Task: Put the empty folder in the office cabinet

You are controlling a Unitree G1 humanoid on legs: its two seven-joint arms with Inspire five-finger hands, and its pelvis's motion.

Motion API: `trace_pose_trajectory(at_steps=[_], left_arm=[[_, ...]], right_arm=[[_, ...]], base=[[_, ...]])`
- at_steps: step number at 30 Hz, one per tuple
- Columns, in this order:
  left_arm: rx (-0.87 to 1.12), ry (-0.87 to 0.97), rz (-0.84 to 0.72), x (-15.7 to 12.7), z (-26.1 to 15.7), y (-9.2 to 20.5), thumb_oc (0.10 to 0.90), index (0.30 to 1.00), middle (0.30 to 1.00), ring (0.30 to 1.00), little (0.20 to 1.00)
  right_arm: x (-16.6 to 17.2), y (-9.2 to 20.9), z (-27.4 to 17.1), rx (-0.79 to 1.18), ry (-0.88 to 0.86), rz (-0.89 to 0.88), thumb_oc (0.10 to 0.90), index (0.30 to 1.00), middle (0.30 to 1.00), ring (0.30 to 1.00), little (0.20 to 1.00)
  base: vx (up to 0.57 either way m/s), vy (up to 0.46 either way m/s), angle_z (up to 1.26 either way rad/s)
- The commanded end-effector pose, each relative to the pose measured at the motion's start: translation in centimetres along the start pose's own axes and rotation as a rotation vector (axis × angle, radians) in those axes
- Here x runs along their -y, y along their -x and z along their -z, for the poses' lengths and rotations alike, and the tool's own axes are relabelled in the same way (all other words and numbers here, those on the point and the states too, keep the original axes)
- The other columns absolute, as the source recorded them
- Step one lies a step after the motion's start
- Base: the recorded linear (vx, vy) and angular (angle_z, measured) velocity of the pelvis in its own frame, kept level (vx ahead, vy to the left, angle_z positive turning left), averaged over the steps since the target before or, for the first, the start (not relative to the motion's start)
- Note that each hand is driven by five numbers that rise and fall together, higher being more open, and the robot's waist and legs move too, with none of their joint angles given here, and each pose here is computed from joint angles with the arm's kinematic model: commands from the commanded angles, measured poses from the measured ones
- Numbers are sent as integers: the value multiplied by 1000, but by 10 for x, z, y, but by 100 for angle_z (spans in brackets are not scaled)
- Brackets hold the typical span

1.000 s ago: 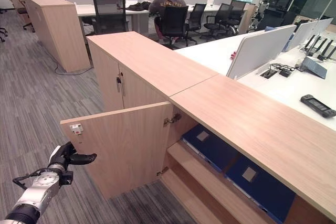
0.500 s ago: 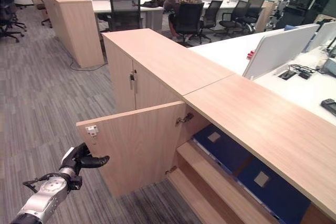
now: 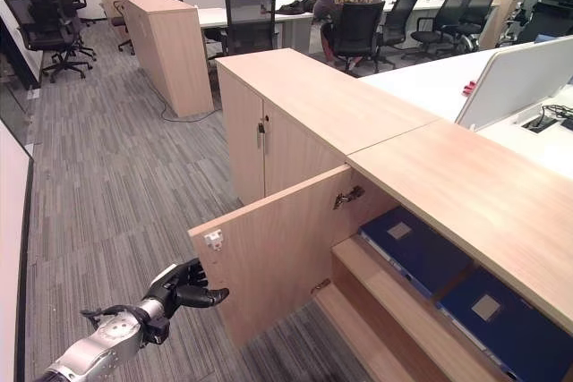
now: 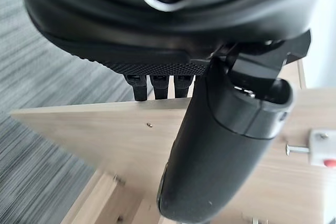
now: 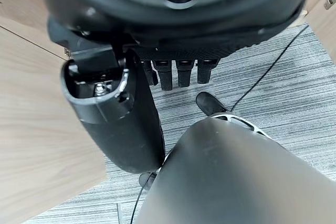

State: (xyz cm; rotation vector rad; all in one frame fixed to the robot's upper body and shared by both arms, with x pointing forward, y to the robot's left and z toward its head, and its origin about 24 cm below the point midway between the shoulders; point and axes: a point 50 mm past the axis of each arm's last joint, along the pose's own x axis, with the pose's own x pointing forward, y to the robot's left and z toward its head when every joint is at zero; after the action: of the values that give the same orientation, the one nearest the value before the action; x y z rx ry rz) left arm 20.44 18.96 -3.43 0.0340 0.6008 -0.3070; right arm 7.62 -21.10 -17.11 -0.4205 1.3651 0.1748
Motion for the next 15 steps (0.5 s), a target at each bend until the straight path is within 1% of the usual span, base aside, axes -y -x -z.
trace_pose_trajectory(at_steps=[1,5,7,9,10,11,12,13,15], left_arm=[[682,87,967,173,-153,22,800,900,900,900,900],[667,103,991,174,-148,21,800,900,900,900,900],[668,97,1014,177,-150,22,800,900,900,900,900],[658,108,1038,181,-151,21,800,900,900,900,900],[640,124,1074,189,-153,18,800,900,900,900,900],[653,131,1063,191,-156,16,800,900,900,900,900],[606,112,1082,193,-152,12,800,900,900,900,900],[610,106,1084,194,-155,12,800,900,900,900,900],[641,104,1025,184,-157,13,800,900,900,900,900]], right_arm=[[-4,2,29,-147,145,-36,800,900,900,900,900],[2,7,57,-231,165,-29,800,900,900,900,900],[4,8,62,-247,196,-31,800,900,900,900,900],[5,8,63,-245,217,-33,800,900,900,900,900],[5,8,63,-243,241,-36,800,900,900,900,900],[4,5,50,-195,300,-42,800,900,900,900,900],[0,5,49,-152,288,-59,800,900,900,900,900],[-3,5,50,-153,282,-69,800,900,900,900,900],[-13,6,54,-171,255,-85,800,900,900,900,900]], base=[[-166,179,-30],[-194,198,-18],[-190,113,-148],[-153,65,-110],[-153,24,-85],[-185,-5,-69],[-152,-18,-92],[-145,-14,-86],[-81,-11,-56]])
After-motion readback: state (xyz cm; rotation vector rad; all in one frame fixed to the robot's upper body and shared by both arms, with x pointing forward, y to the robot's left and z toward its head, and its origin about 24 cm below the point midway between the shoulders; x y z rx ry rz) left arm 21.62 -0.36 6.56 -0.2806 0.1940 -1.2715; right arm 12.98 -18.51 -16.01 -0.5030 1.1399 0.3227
